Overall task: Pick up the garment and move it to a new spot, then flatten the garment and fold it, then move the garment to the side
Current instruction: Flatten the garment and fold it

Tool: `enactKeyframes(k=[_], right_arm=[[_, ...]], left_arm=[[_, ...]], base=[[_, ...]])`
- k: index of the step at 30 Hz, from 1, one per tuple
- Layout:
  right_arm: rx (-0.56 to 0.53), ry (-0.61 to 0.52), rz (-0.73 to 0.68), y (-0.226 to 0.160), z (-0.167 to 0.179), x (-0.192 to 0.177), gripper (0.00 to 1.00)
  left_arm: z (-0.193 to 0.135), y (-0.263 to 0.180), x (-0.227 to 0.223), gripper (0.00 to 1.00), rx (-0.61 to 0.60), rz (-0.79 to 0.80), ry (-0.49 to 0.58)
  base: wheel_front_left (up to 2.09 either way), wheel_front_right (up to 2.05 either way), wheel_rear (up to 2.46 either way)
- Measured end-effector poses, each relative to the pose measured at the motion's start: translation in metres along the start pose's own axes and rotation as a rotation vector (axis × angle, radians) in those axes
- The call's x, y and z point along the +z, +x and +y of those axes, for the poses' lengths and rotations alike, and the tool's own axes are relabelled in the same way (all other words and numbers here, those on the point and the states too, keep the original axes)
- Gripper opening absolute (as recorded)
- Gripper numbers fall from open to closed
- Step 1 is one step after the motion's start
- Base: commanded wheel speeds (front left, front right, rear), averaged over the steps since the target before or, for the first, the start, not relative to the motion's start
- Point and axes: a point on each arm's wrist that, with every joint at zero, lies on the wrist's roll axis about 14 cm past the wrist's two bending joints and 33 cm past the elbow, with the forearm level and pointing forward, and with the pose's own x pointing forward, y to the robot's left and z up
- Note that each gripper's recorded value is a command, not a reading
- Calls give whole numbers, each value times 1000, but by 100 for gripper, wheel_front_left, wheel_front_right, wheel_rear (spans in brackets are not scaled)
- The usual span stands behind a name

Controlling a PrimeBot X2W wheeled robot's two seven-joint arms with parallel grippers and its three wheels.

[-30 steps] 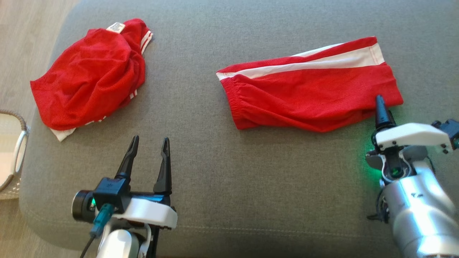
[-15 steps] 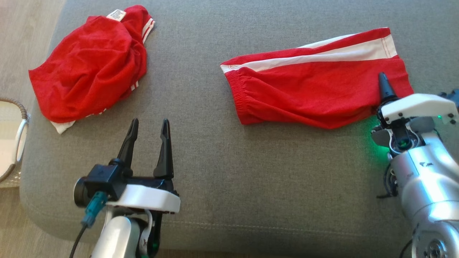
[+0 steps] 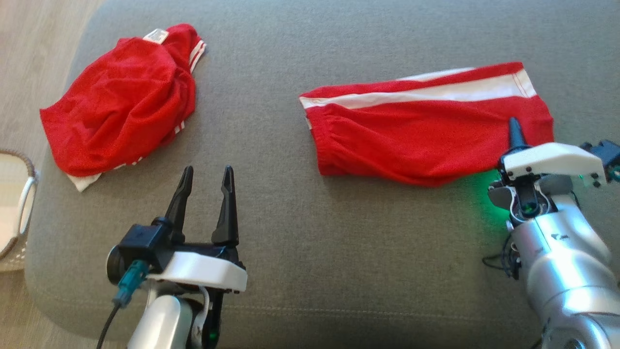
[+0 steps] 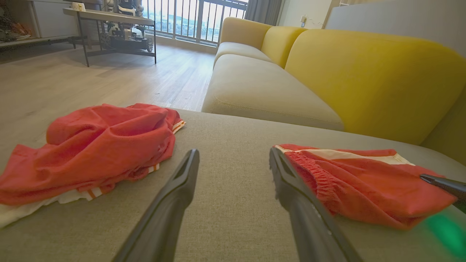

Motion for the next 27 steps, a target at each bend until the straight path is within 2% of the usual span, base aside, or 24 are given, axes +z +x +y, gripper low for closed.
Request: enactKeyframes(k=[4, 10, 15, 19, 24, 27], right_arm=[[-28, 21, -68, -11, -14, 16, 0], [-124, 27, -172, -31, -56, 53, 0], [-149, 8, -250, -47, -70, 87, 0], [-169, -12, -253, -58, -80, 86, 0], [-140, -55, -238, -60, -68, 77, 0], [-51, -123, -238, -56, -35, 69, 0]], left_arm=[[-6, -1, 2, 100, -19, -7, -3], [-13, -9, -2, 100, -42, 8, -12], [-19, -15, 3, 100, -59, -6, -14], [-22, -20, 5, 100, -67, -12, -15], [-23, -24, 8, 100, -70, -20, -15], [-21, -28, 9, 100, -61, -23, -15]], base=[[0, 0, 0], [0, 0, 0], [0, 0, 0], [0, 0, 0], [0, 0, 0], [0, 0, 0]])
